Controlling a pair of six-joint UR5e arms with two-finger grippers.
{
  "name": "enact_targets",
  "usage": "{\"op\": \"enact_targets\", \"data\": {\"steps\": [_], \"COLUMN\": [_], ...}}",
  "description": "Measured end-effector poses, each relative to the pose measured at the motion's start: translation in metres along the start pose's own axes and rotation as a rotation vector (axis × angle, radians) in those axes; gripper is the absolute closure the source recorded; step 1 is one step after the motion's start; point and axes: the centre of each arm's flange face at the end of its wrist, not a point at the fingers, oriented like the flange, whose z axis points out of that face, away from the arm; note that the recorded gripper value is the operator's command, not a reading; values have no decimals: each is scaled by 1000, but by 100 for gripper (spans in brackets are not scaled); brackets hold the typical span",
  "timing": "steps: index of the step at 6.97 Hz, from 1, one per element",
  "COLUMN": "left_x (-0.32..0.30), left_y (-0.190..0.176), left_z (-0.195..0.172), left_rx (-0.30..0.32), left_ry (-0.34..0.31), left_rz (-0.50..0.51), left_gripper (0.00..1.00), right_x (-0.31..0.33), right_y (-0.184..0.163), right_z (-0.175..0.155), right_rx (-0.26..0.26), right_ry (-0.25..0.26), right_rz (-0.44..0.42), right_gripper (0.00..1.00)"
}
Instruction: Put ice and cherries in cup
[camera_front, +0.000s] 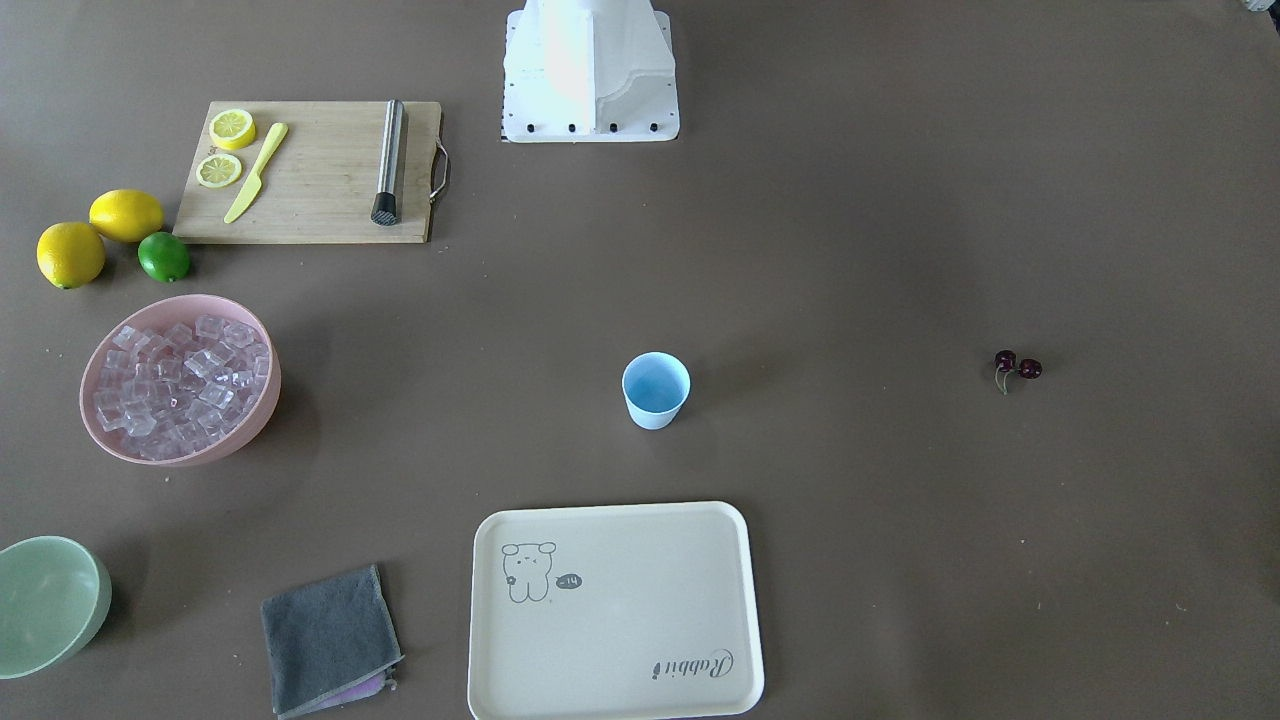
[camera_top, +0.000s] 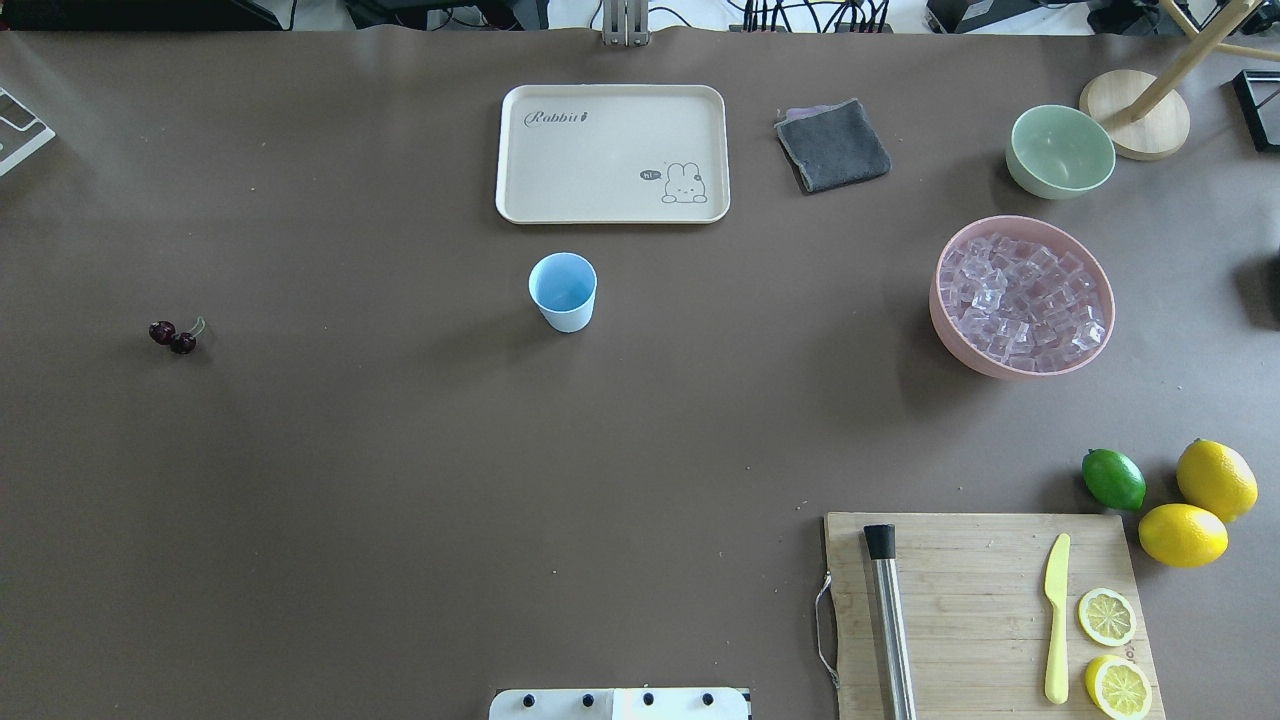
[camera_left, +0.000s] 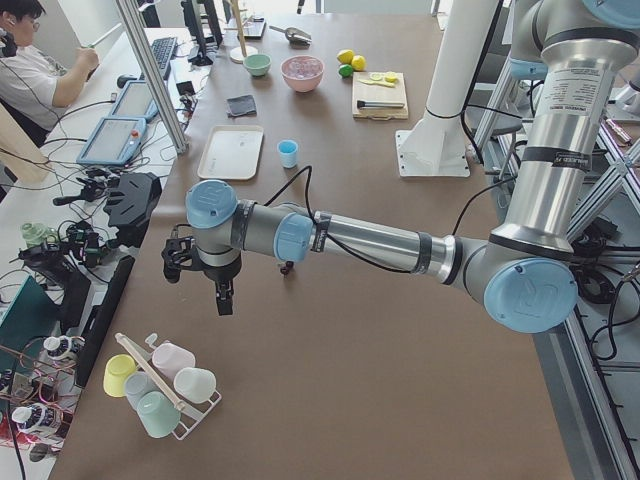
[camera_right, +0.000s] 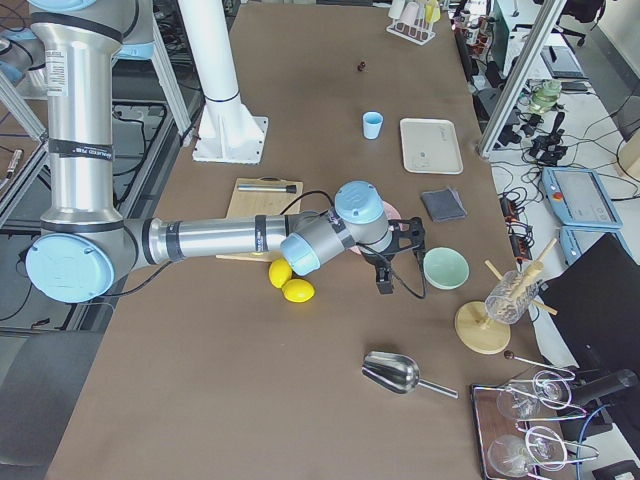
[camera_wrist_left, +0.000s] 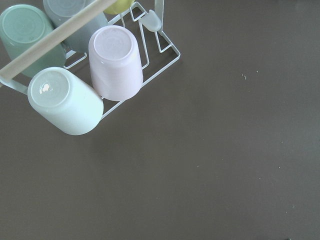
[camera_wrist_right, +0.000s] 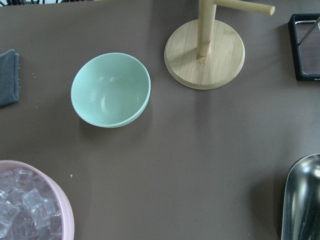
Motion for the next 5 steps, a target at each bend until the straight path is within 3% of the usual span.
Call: {"op": "enact_targets", "data": {"steps": [5], "left_x": [-21], "left_y": [22], "left_z": [9], "left_rx": [2], "left_ry": [-1], "left_rz": [-11], "left_gripper": [2], "right_x": [-5], "right_y": [-3], "right_z": [-3], "right_rx": [11], "right_ry": [-2], "right_rz": [-12], "right_gripper": [0]}}
